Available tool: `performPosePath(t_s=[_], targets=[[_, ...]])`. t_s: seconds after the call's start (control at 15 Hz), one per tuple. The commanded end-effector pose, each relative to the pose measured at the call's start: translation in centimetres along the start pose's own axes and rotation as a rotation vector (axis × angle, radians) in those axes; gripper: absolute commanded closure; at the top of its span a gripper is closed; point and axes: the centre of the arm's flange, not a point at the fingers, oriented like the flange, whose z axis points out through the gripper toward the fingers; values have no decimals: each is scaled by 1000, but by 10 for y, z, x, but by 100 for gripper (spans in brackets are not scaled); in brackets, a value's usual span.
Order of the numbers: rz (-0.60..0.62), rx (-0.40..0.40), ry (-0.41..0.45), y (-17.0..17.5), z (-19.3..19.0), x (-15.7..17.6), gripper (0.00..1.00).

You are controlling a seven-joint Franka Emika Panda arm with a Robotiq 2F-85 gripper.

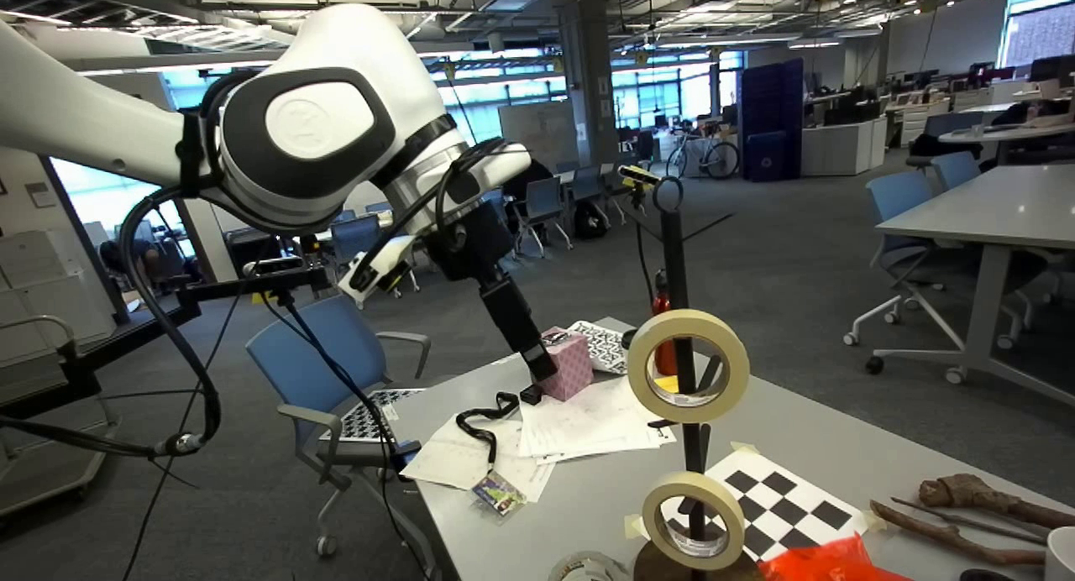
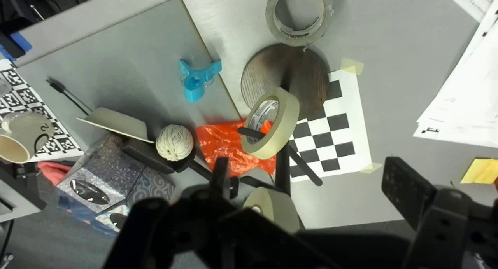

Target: Move the tape from the top and put it on the table

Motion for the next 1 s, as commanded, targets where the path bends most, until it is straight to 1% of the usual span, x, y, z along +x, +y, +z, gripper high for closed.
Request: performPosePath(t_s=[0.0, 0.07, 0.33, 0.93], targets=[[31, -4, 56, 9, 13, 19, 0], [12, 3, 23, 8, 6, 8, 0], [13, 3, 19, 9, 10, 8, 0], [29, -4, 72, -9, 18, 23, 0]])
